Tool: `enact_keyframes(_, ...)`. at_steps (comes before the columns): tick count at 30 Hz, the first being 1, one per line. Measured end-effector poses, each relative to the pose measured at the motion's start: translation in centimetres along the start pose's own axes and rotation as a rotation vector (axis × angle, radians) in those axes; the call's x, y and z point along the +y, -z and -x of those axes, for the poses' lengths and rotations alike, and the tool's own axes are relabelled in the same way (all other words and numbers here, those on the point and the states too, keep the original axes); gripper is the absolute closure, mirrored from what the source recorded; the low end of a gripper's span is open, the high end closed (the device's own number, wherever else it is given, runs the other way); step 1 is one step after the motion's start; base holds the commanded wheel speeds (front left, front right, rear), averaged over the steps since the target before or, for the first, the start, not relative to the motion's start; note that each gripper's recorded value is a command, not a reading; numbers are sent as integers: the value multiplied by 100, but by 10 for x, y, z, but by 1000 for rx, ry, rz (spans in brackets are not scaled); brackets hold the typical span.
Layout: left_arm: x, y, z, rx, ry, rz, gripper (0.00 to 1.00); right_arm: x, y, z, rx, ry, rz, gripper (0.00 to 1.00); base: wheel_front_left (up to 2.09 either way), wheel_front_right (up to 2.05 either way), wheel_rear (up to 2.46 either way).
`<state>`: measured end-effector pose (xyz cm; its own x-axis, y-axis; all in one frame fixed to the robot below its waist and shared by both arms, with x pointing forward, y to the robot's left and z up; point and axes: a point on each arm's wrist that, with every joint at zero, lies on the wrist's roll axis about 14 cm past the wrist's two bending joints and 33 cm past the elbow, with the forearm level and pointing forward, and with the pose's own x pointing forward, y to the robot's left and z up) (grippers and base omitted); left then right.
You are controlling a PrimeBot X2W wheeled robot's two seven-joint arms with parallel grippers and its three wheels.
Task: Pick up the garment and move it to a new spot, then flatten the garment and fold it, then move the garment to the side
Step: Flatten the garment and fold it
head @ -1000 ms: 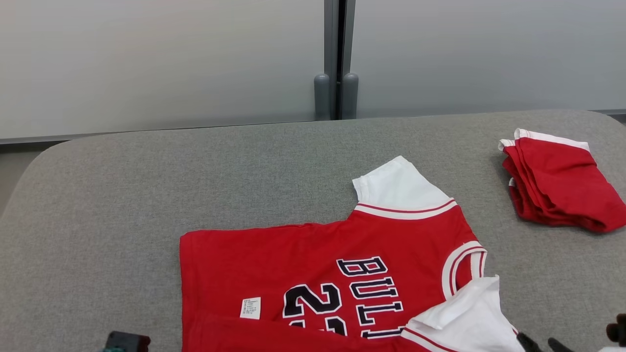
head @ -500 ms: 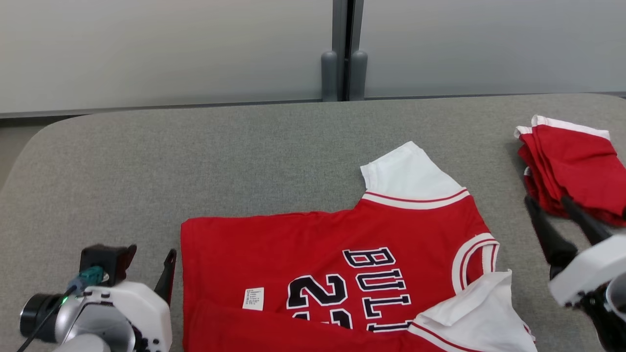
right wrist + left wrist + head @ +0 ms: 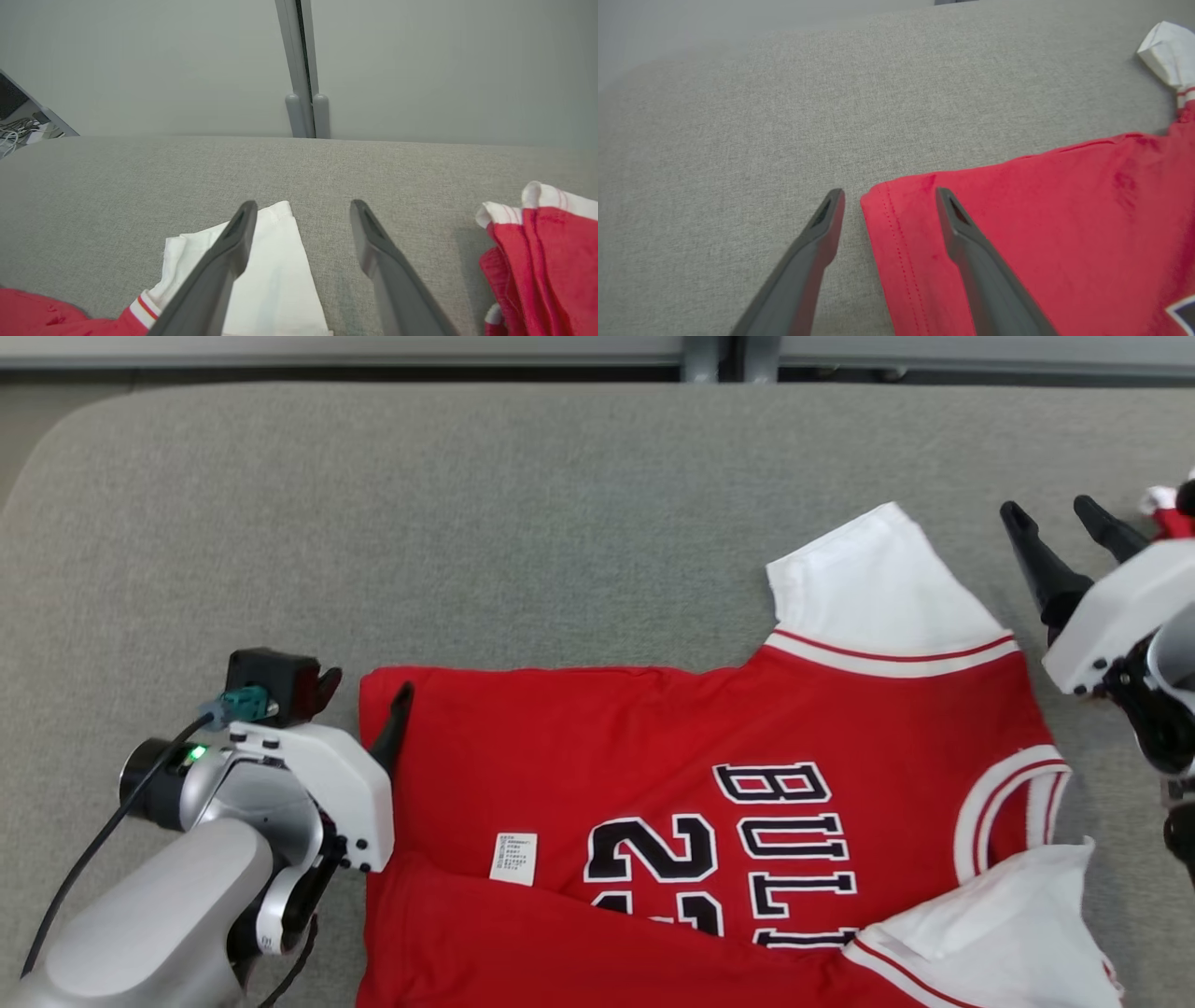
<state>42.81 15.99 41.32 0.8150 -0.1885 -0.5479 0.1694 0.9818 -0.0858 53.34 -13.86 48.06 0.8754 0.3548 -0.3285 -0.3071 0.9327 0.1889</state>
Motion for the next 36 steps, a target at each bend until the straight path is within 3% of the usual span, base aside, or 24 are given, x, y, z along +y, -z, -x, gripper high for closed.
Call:
enact_keyframes(9, 1, 8, -10, 105, 39, 6, 0, 17, 38, -61, 222, -89, 29, 0, 0, 0, 0)
enact_keyframes(17, -1, 6, -13, 142, 70, 4, 0, 22, 76, -85, 394, -110, 30, 0, 0, 0, 0)
enact_keyframes(29, -2, 9, -20, 160, 88, 2, 0, 17, 80, -104, 464, -105, 38, 0, 0, 0, 0)
enact_keyframes(30, -3, 9, -20, 160, 91, 3, 0, 17, 80, -104, 468, -105, 38, 9, 0, 0, 0)
enact_keyframes(31, -4, 9, -20, 160, 92, 6, 0, 19, 81, -103, 475, -108, 34, 46, 0, 0, 0)
enact_keyframes(32, -3, 8, -19, 160, 91, 6, 0, 20, 82, -102, 479, -109, 32, 51, 0, 0, 0)
enact_keyframes(36, -3, 6, -19, 155, 90, 5, 0, 20, 81, -98, 485, -107, 27, 53, 0, 0, 0)
